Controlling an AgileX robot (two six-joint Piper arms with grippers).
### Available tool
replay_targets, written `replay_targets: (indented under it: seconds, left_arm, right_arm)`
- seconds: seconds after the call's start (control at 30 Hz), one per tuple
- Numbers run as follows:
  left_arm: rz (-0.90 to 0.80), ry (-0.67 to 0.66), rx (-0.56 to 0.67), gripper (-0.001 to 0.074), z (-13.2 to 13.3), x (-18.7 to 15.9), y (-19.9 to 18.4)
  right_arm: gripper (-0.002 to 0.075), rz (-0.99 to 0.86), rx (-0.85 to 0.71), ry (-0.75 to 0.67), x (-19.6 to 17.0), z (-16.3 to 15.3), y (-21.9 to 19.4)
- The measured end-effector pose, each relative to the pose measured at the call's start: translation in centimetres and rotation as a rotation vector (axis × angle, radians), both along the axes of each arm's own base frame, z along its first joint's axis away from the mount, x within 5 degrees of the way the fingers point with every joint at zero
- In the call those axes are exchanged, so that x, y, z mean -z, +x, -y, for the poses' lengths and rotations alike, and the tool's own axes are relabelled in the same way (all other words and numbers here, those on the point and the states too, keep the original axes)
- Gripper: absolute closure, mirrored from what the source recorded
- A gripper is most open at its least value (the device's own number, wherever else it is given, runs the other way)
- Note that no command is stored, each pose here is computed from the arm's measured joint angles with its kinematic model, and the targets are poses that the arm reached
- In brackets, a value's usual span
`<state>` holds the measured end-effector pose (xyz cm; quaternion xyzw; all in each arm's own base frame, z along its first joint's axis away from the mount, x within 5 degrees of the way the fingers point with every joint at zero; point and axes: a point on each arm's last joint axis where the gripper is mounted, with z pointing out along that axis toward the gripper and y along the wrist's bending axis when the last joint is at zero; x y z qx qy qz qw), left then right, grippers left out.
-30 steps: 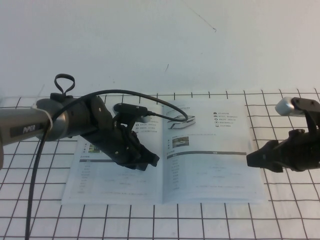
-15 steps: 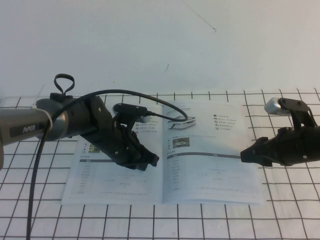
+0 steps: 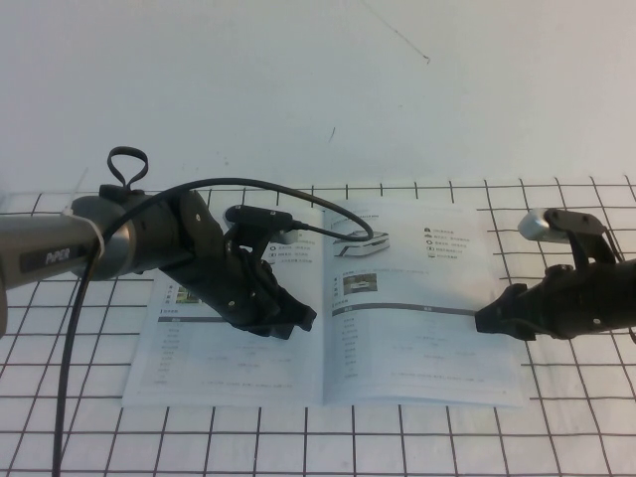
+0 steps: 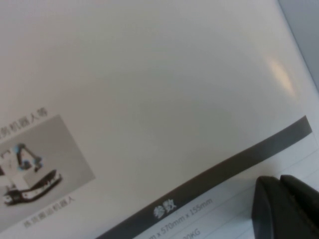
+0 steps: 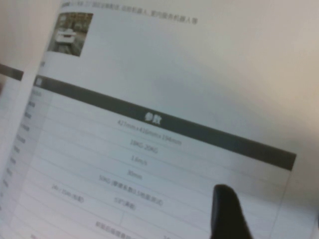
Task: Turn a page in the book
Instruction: Open the closed book
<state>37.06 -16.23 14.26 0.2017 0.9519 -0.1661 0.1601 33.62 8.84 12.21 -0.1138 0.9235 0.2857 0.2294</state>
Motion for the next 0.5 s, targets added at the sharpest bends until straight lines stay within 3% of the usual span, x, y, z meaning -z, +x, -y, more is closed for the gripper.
replay_targets:
  seconds: [0.5]
  left_arm:
    - [-0.001, -0.003, -0.002, 0.0738, 0.02, -0.01, 0.00]
  right_arm:
    - [0.0350, -0.022, 0.002, 0.014, 0.75, -0.11, 0.05]
